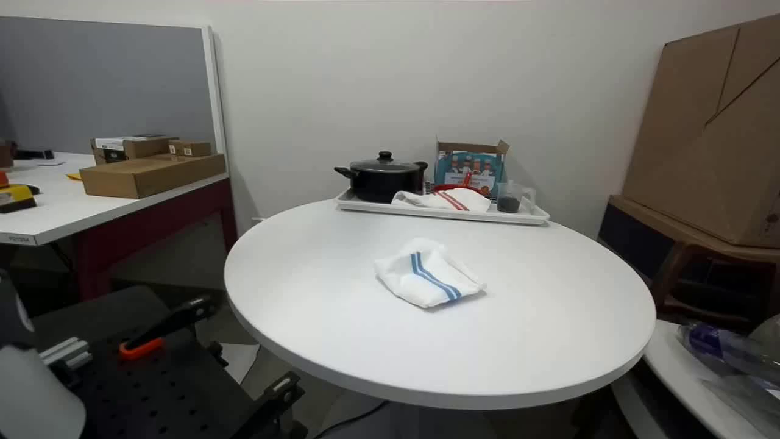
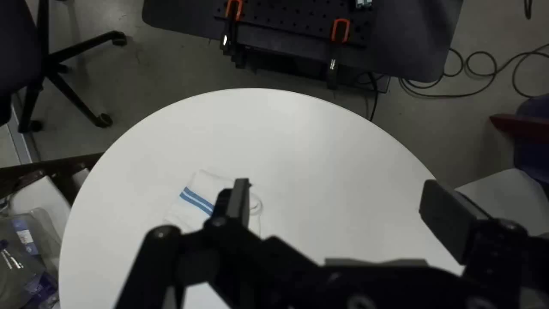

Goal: Use the cloth to wipe the table

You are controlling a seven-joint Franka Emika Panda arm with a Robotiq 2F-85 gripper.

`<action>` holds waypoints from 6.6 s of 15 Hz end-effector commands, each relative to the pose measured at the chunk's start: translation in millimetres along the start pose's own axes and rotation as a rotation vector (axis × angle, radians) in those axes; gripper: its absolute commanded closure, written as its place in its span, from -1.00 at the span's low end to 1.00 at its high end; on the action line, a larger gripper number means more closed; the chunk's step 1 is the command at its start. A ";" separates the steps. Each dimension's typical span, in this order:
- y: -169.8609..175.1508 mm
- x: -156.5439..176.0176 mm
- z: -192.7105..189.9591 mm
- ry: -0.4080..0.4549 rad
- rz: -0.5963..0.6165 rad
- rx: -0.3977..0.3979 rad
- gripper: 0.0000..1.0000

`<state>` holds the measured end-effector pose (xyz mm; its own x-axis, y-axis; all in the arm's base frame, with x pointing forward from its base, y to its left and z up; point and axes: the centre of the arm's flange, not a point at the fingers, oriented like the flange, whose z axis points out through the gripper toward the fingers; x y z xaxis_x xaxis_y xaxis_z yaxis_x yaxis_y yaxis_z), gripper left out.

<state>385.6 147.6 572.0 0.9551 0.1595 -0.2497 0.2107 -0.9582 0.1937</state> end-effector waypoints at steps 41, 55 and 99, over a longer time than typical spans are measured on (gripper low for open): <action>155.0 220.0 343.4 0.172 0.257 0.174 -1.00; 132.4 263.3 406.6 0.051 0.300 0.157 -0.49; -132.2 246.0 371.9 0.097 -0.362 -0.068 0.95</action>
<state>489.3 251.2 148.9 0.7944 0.5768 -0.1901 0.6026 -0.7877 0.1281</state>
